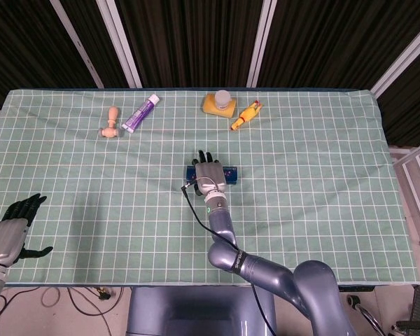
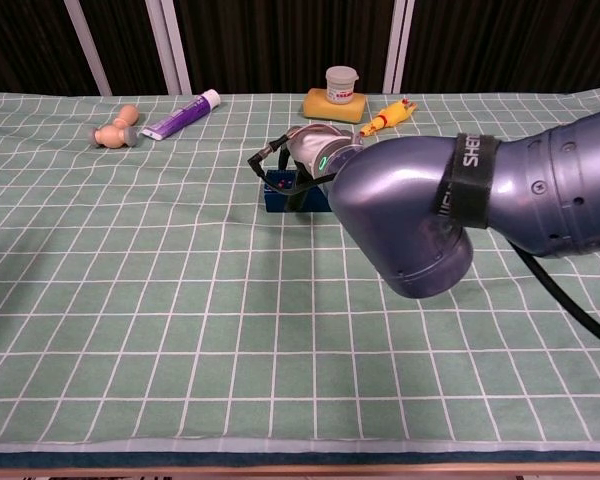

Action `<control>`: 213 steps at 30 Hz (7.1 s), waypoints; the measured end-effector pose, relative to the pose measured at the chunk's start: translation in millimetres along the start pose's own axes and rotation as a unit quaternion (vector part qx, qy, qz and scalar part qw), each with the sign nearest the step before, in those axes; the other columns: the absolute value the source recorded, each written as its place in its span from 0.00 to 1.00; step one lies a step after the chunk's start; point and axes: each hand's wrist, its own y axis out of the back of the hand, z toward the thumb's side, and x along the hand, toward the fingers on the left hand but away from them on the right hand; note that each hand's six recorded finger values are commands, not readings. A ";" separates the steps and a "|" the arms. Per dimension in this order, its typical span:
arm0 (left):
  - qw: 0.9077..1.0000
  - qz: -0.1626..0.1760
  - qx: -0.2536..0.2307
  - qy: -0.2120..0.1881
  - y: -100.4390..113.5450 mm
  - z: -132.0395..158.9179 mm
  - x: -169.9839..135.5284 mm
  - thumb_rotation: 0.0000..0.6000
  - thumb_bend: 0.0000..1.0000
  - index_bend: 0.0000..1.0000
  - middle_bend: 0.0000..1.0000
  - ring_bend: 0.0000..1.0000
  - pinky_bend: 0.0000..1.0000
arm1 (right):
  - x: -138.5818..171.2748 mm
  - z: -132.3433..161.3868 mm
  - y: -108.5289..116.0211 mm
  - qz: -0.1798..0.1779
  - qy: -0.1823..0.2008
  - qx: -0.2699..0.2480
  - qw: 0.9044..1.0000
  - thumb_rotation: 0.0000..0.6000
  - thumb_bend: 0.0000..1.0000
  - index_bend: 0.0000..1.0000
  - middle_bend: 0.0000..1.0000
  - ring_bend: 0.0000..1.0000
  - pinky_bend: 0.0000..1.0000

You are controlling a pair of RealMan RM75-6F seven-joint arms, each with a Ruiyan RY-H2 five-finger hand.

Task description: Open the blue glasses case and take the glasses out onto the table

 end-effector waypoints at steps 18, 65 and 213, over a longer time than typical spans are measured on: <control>1.000 -0.005 -0.010 0.001 0.3 -0.4 0.4 1.00 0.00 0.00 0.00 0.00 0.00 | 2.8 -1.0 0.9 0.008 -0.007 0.001 1.000 1.00 0.57 0.23 0.00 0.00 0.24; 1.000 -0.008 -0.025 0.010 1.8 -3.0 -0.5 1.00 0.00 0.00 0.00 0.00 0.00 | -14.0 -52.7 8.1 0.001 -0.073 0.035 0.997 1.00 0.76 0.11 0.00 0.00 0.24; 0.999 -0.004 -0.039 0.010 3.9 -1.5 -2.4 1.00 0.00 0.00 0.00 0.00 0.00 | 110.4 -128.3 15.5 0.155 -0.106 0.033 0.982 1.00 0.50 0.14 0.84 0.97 1.00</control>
